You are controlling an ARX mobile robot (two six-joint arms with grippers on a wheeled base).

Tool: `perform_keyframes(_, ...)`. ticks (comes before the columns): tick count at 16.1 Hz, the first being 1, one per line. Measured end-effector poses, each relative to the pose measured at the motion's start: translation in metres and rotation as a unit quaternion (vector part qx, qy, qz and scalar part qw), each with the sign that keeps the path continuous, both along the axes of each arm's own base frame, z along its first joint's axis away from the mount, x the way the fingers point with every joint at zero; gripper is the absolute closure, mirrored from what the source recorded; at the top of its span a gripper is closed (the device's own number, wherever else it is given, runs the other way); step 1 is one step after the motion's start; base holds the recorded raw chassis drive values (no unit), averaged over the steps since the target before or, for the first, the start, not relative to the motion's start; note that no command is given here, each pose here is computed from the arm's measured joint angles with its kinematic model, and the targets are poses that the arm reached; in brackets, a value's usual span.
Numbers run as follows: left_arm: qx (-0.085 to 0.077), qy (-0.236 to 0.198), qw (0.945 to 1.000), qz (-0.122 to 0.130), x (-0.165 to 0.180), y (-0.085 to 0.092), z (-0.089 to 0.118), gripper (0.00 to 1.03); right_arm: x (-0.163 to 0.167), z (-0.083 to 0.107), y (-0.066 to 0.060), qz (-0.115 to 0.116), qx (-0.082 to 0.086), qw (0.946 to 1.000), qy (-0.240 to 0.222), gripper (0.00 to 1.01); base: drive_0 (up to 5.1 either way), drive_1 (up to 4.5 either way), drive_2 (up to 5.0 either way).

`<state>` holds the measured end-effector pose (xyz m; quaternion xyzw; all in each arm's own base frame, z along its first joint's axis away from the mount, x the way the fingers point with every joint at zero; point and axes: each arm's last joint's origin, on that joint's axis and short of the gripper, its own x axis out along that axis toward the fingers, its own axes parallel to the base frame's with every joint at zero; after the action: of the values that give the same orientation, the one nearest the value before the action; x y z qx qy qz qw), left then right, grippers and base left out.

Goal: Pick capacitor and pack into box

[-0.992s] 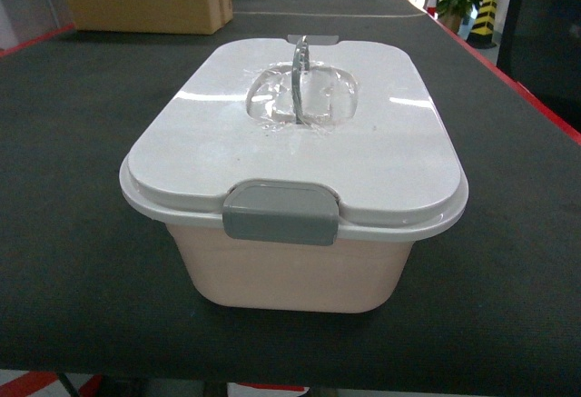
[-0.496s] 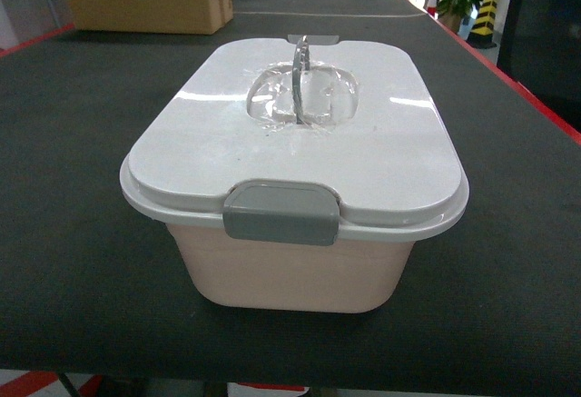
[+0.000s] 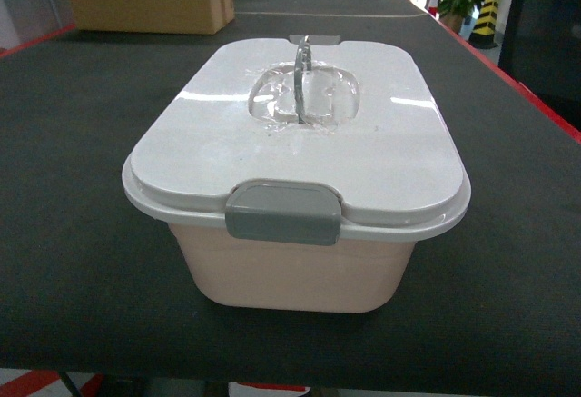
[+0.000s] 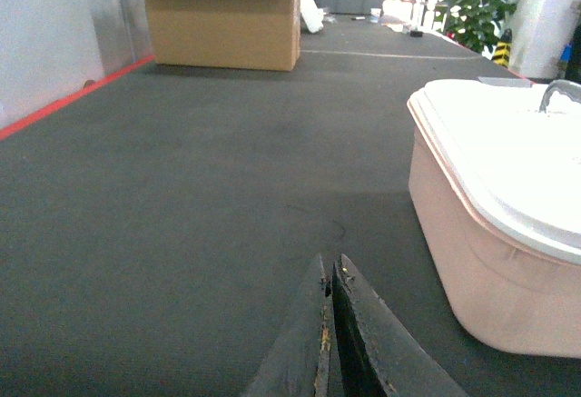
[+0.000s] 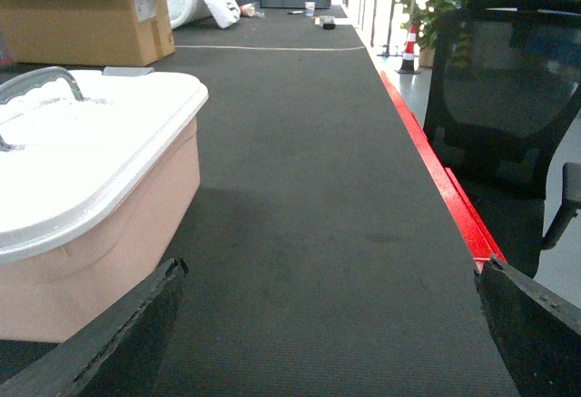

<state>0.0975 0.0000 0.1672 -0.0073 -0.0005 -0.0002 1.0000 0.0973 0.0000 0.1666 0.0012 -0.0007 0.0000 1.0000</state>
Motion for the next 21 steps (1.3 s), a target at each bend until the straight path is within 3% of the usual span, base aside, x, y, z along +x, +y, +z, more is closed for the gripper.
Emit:
perform_keyframes(4,0.000,0.001,1.0000,0.000,0.0000,0.0000,-0.0001,0.63,0.0000,0.0000,0.0000,0.000,0.000,1.0000,0.000,0.03,0.0,0.00,0.0)
perform_keyframes(7,0.000,0.001,1.0000,0.000,0.0000,0.0000,-0.0001,0.43,0.0000,0.0000,0.0000,0.000,0.000,1.0000,0.000,0.03,0.0,0.00,0.0)
perform_keyframes(10,0.000,0.001,1.0000,0.000,0.0000,0.0000,-0.0001,0.05,0.0000,0.0000,0.0000,0.000,0.000,1.0000,0.000,0.03,0.0,0.00,0.0)
perform_keyframes(21,0.000,0.001,1.0000,0.000,0.0000,0.0000,-0.0001,0.05,0.0000,0.0000,0.0000,0.000,0.000,1.0000,0.000,0.03,0.0,0.00,0.0)
